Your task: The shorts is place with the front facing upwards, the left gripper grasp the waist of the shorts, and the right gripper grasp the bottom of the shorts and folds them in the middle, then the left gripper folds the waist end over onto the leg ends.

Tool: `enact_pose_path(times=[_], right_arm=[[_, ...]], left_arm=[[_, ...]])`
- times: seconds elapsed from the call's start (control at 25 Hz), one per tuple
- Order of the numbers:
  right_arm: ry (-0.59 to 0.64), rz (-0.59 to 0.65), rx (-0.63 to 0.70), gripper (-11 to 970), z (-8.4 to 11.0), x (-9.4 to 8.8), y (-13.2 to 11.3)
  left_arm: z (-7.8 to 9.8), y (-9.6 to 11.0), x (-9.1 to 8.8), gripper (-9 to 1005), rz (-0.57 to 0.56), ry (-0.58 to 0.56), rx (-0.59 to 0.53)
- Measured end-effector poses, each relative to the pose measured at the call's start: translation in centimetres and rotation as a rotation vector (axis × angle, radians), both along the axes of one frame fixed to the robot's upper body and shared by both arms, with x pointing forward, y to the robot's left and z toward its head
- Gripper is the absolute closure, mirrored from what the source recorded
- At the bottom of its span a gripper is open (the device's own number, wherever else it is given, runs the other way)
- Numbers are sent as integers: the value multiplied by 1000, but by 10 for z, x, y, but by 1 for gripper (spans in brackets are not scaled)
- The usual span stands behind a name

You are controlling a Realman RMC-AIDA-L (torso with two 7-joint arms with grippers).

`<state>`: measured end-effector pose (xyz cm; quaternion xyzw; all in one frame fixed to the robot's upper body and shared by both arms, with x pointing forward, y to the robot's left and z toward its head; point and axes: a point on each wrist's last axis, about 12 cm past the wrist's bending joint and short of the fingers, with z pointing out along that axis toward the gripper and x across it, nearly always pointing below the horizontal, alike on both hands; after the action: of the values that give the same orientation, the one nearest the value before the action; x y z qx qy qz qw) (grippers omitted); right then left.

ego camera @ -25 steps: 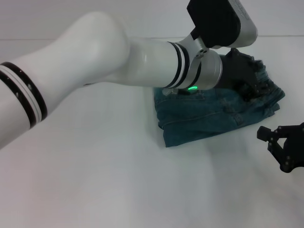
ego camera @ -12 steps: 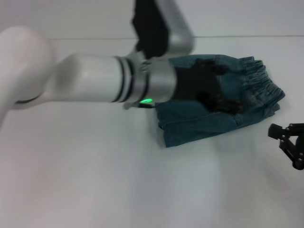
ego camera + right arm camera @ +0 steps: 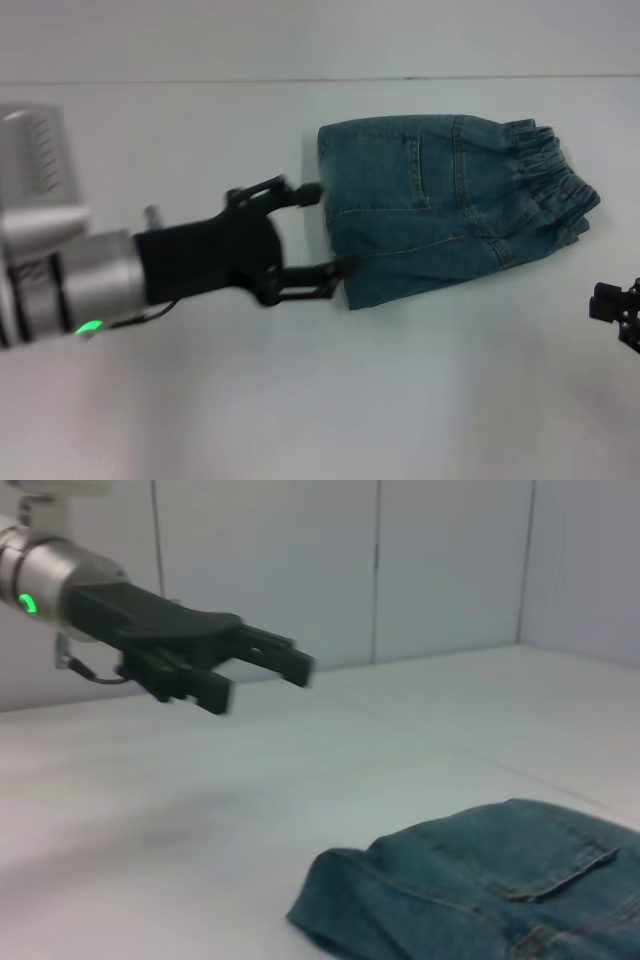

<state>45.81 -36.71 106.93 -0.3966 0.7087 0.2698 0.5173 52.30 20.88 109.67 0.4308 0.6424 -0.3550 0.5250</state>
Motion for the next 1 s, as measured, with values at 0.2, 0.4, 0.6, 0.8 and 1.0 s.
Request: enact_pose_path(times=[0.2, 0.4, 0.6, 0.8, 1.0], right_arm=[[31, 57, -16, 846, 3, -5, 2], [46, 132, -15, 670, 8, -11, 1], [48, 149, -29, 443, 11, -13, 0], [54, 133, -38, 287, 9, -14, -1], [53, 130, -42, 228, 7, -16, -1]], left_arm=[[-26, 57, -34, 92, 53, 27, -66], [-39, 93, -71, 92, 70, 72, -77], [-47, 113, -93, 92, 125, 131, -61], [-51, 117, -102, 92, 141, 153, -57], [-51, 114, -101, 92, 99, 168, -46]])
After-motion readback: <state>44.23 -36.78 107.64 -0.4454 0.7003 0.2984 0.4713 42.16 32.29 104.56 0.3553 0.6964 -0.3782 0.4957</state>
